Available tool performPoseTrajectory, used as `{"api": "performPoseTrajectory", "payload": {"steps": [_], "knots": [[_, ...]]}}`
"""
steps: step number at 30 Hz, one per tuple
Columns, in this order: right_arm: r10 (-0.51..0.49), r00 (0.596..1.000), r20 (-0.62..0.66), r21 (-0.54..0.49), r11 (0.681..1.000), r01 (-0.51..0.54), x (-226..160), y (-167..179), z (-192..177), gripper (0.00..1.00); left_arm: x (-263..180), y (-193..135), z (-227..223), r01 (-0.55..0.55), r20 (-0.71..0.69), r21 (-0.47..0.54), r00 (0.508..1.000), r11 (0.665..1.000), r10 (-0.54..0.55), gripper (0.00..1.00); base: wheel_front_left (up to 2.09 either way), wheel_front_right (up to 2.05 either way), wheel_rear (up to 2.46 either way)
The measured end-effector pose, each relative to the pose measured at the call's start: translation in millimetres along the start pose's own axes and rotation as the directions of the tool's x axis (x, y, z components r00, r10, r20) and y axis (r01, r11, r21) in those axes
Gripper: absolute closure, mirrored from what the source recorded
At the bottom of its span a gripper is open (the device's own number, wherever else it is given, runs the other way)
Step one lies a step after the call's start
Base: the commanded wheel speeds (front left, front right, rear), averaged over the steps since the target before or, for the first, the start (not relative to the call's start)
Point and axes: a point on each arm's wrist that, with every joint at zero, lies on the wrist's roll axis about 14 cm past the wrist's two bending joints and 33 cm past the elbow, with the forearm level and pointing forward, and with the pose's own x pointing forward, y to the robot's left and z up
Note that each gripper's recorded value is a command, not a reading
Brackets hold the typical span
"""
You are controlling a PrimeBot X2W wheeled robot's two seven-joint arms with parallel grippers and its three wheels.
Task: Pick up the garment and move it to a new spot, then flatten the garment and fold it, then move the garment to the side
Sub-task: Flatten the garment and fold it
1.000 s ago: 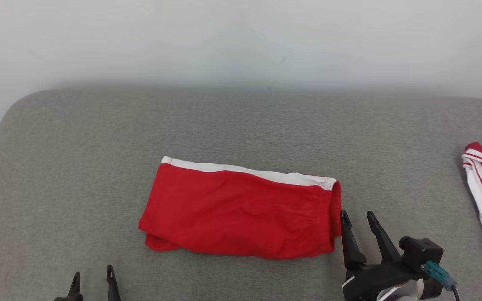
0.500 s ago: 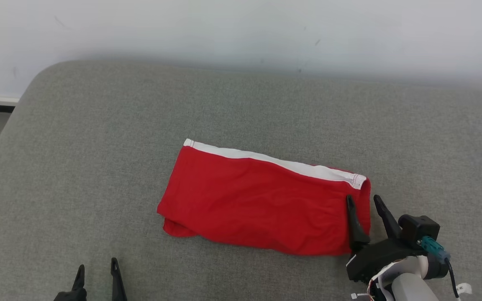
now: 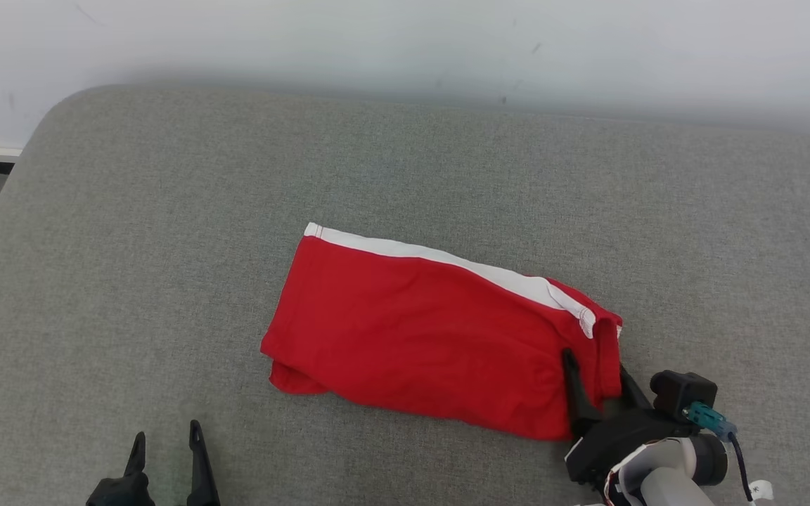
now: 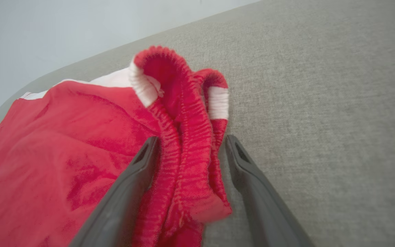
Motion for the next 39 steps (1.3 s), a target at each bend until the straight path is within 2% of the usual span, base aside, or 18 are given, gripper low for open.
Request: {"api": "performPoseTrajectory", "payload": {"steps": [2, 4, 6, 7, 13, 18, 25, 29, 34, 39], "knots": [[0.022, 1.0, -0.008, 0.015, 1.0, -0.021, 1.4, 7.9, -2.1, 0.01, 0.2, -1.2, 0.2, 0.004, 0.0, 0.0, 1.0, 1.0, -0.004, 0.0, 0.0, 0.0, 0.0], [0.03, 0.999, -0.014, 0.038, 0.999, -0.03, 2.3, 12.0, -4.3, 0.53, 1.2, -1.9, 0.8, 0.006, 0.002, 0.001, 1.0, 1.0, -0.006, 0.0, 0.0, 0.0, 0.0], [0.032, 0.999, -0.019, 0.047, 0.998, -0.031, 3.5, 13.2, -5.4, 0.91, 1.8, -3.3, 1.4, 0.013, 0.003, 0.0, 1.0, 1.0, -0.013, 0.0, 0.0, 0.0, 0.0], [0.033, 0.999, -0.02, 0.049, 0.998, -0.032, 4.3, 13.5, -5.4, 1.0, 1.7, -3.2, 1.0, 0.012, 0.002, 0.0, 1.0, 1.0, -0.012, 0.0, 0.0, 0.0, 0.0], [0.017, 1.0, 0.006, 0.092, 0.996, -0.017, 6.4, 10.7, 2.3, 1.0, 1.9, -4.5, 0.1, 0.017, -0.001, 0.001, 1.0, 1.0, -0.017, 0.0, 0.0, 0.0, 0.0], [-0.038, 0.999, 0.037, 0.123, 0.992, 0.034, 2.5, -6.1, 11.5, 1.0, 4.0, -11.5, -0.7, 0.037, -0.004, 0.005, 0.999, 0.999, -0.037, 0.0, 0.0, 0.0, 0.0], [-0.135, 0.989, 0.06, 0.077, 0.989, 0.13, -13.6, -52.0, 22.4, 1.0, 8.9, -28.4, 1.7, 0.085, 0.002, 0.015, 0.996, 0.996, -0.085, 0.0, 0.0, 0.0, 0.0], [-0.151, 0.986, 0.071, 0.062, 0.987, 0.146, -18.9, -62.0, 28.1, 1.0, 9.9, -38.5, 0.6, 0.114, -0.002, 0.019, 0.993, 0.993, -0.114, 0.0, 0.0, 0.0, 0.0], [-0.036, 0.992, 0.117, 0.139, 0.99, 0.02, -9.0, -18.1, 44.2, 1.0, 9.1, -43.4, -1.4, 0.129, -0.008, 0.019, 0.992, 0.991, -0.129, 0.0, 0.0, 0.0, 0.0], [0.13, 0.979, 0.159, 0.211, 0.964, -0.162, -6.6, 39.2, 62.9, 1.0, 5.7, -41.7, -1.5, 0.126, -0.008, 0.015, 0.992, 0.992, -0.125, 0.0, 0.0, 0.0, 0.0]]}}
